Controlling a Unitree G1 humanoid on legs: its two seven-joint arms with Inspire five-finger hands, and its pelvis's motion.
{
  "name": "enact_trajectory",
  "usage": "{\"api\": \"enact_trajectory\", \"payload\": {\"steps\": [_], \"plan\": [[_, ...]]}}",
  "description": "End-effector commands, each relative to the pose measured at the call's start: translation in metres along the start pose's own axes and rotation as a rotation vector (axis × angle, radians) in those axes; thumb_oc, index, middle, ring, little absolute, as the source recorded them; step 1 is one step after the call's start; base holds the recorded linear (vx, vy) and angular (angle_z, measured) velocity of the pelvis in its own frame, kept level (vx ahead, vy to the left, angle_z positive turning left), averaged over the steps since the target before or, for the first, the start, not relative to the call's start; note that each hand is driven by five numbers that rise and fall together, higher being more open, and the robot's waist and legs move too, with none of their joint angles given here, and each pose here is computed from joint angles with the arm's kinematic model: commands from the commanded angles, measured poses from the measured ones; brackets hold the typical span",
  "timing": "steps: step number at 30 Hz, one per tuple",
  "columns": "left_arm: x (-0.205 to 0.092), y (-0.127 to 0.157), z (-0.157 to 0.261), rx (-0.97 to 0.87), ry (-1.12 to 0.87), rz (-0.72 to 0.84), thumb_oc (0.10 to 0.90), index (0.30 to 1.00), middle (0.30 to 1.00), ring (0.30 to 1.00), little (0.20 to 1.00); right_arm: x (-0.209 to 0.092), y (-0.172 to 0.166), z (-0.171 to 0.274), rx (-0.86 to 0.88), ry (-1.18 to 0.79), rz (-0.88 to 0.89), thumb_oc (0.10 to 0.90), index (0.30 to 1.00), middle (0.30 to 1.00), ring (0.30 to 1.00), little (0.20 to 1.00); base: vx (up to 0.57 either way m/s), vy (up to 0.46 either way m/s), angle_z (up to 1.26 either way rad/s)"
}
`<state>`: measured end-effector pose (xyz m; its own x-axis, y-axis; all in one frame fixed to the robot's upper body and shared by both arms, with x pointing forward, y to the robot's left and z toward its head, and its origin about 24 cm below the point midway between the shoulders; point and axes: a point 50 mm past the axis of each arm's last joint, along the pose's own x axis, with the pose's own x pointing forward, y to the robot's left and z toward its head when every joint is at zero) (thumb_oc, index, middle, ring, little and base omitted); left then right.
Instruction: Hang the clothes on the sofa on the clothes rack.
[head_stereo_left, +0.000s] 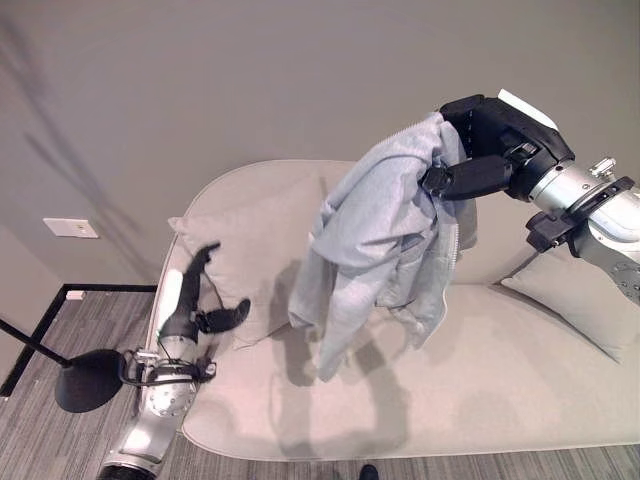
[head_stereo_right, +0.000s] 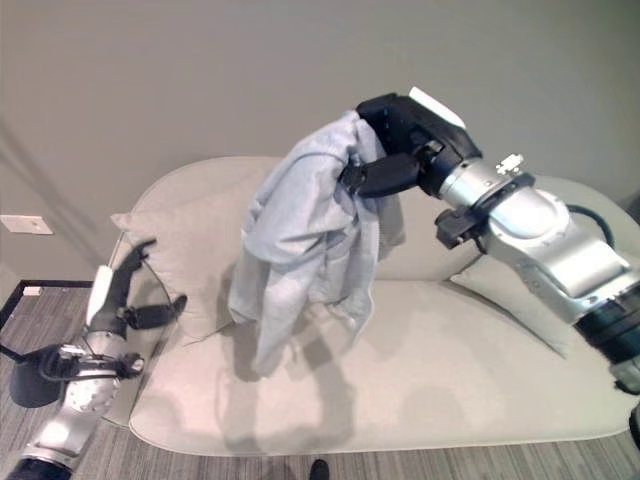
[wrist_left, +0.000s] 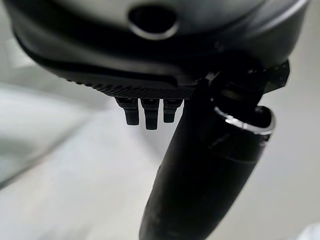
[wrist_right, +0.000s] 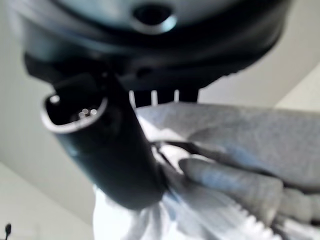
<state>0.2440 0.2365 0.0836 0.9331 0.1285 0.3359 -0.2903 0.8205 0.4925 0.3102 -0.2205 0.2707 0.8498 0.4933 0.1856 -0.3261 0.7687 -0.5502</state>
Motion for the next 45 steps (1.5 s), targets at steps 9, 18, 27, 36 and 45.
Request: {"api": "enact_trajectory", "payload": {"steps": [9,18,27,36,45], "plan": [[-0.015,-0.059,0.071,-0.814,-0.179,-0.427,0.800,0.900,0.900,0.900,0.900,0.011,-0.017,0.052,0.010,-0.313,-0.079,0.400,0.300,0.300,0.300,0.300,0.00,0.001,0.01],[-0.040,-0.076,0.050,-0.908,0.012,-0.675,0.800,0.900,0.900,0.900,0.900,0.021,-0.037,0.055,0.026,-0.317,-0.176,0.400,0.300,0.300,0.300,0.300,0.00,0.000,0.00],[-0.062,-0.107,0.043,-1.025,0.170,-0.862,0.800,0.900,0.900,0.900,0.900,0.049,-0.032,0.069,0.132,-0.386,-0.170,0.400,0.300,0.300,0.300,0.300,0.00,0.000,0.00],[-0.021,-0.210,0.102,-0.706,-0.046,-0.888,0.800,0.900,0.900,0.900,0.900,0.074,0.022,0.109,0.313,-0.592,-0.007,0.400,0.300,0.300,0.300,0.300,-0.01,-0.009,-0.01],[0.001,-0.250,0.118,-0.500,-0.028,-0.838,0.725,0.787,0.787,0.787,0.787,0.088,0.050,0.124,0.433,-0.660,0.051,0.400,0.300,0.300,0.300,0.300,-0.01,-0.010,-0.07]]}}
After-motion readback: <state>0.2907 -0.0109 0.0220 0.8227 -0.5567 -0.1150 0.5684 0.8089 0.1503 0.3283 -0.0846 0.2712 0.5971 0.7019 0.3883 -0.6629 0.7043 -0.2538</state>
